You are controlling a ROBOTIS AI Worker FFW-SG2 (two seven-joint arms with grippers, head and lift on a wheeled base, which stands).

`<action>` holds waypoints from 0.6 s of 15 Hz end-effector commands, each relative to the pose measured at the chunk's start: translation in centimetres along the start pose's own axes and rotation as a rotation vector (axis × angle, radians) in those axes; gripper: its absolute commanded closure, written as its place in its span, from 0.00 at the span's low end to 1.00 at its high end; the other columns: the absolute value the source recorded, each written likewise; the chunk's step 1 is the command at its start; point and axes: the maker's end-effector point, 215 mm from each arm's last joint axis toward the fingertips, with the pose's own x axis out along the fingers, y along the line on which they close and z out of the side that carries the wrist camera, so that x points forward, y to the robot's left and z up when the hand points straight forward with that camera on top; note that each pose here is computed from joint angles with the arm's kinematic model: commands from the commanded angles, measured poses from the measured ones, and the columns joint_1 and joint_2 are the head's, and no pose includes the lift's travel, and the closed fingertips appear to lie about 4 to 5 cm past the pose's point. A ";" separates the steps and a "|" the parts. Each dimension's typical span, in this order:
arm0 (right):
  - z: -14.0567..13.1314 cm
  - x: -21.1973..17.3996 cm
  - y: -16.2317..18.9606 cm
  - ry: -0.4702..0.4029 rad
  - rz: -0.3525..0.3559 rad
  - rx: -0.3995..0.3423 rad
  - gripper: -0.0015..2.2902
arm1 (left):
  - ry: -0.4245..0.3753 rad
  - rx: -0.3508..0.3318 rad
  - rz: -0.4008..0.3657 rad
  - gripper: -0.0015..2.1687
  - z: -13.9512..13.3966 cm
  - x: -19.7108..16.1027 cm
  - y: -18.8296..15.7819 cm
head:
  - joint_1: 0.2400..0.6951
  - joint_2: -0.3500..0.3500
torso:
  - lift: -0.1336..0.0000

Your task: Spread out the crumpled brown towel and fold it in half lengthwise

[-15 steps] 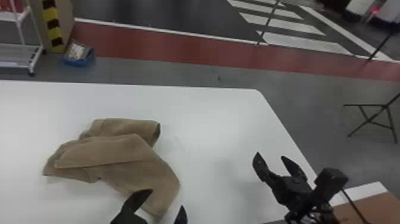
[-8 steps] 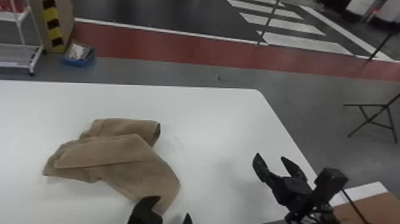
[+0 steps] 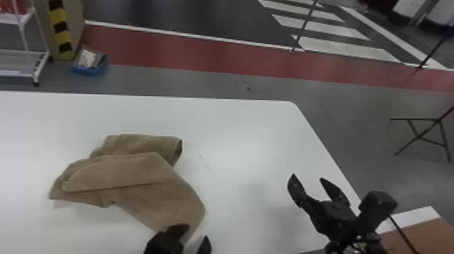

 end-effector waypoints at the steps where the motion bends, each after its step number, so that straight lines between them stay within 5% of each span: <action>1: -0.1 0.0 0.2 0.001 0.001 0.005 0.03 | 0.005 -0.005 0.007 0.38 -0.1 -0.1 0.3 | 1.00 0.00 | 0.07; 6: -0.3 0.1 0.6 0.002 0.009 0.007 0.03 | -0.031 -0.013 0.081 0.63 1.6 -1.0 2.3 | 1.00 0.00 | 0.07; 9: -0.5 0.3 1.9 0.006 0.041 0.000 0.03 | -0.097 -0.027 0.136 0.63 5.0 -3.1 4.9 | 1.00 0.00 | 0.07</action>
